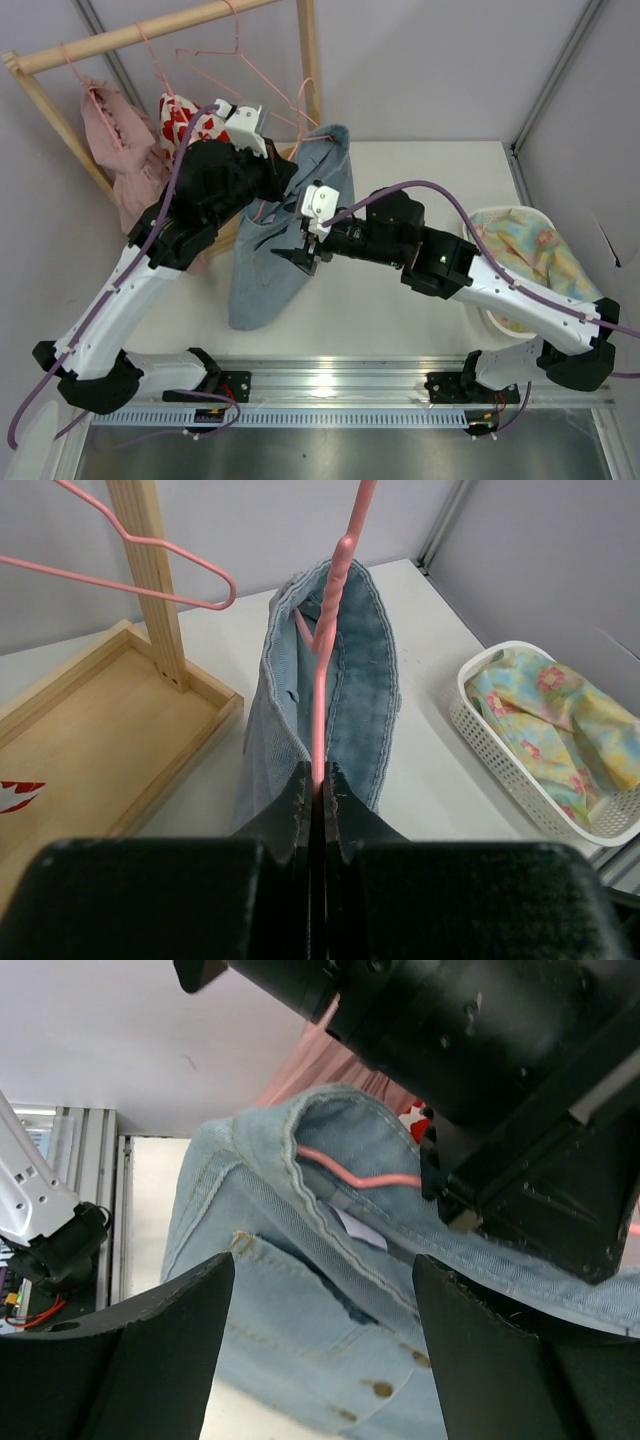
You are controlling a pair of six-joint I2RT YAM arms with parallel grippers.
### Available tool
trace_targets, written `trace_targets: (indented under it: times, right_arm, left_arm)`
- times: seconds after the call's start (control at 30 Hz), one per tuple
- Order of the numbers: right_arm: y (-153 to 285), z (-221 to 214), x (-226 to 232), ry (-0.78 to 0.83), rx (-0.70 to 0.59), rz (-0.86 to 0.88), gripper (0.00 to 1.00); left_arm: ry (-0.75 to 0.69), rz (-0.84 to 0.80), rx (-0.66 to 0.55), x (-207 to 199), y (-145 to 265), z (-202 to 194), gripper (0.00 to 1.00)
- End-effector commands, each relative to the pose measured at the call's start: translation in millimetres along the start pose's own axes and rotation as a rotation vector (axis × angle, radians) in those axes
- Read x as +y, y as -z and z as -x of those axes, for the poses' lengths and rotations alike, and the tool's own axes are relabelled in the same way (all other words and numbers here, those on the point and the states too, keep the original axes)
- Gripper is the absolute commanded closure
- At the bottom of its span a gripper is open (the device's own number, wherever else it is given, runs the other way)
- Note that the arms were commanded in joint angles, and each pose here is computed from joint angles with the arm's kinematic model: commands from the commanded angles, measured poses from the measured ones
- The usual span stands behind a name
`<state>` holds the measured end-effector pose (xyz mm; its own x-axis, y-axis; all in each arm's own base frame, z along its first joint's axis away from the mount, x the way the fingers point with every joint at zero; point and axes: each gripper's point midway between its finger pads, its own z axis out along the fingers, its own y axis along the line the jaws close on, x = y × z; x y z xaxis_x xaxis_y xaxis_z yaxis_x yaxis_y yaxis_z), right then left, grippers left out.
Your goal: Place the skirt on the hanger
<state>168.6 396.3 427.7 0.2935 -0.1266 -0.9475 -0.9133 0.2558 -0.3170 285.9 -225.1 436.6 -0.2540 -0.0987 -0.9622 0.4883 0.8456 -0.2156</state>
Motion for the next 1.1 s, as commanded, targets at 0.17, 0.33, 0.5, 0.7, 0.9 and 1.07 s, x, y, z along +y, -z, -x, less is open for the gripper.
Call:
trace_targets:
  times: [0.17,0.33,0.5,0.7,0.9,1.07]
  right_arm:
    - [-10.9,52.3,-10.5,0.071,-0.135,-0.025,0.33]
    - [-20.1,49.4,-5.5,0.064,-0.116,0.005,0.71]
    - [-19.4,46.2,2.4,0.065,-0.103,0.048,0.69]
    - [-16.8,48.1,9.4,0.055,-0.105,0.091,0.57]
    - [-22.9,43.4,10.5,0.052,-0.083,0.100,0.72]
    - [-23.4,51.6,3.0,0.032,-0.108,0.059,1.00]
  left_arm:
    - [0.066,-0.036,-0.186,-6.6,18.6,46.0,1.00]
    - [0.067,-0.031,-0.202,-5.0,22.8,49.2,1.00]
    - [0.064,-0.032,-0.210,-4.8,24.6,50.0,1.00]
    - [0.060,-0.036,-0.200,-5.3,20.9,46.0,1.00]
    - [0.058,-0.067,-0.217,-10.2,26.2,50.0,1.00]
    - [0.043,-0.079,-0.214,-9.7,27.0,40.5,1.00]
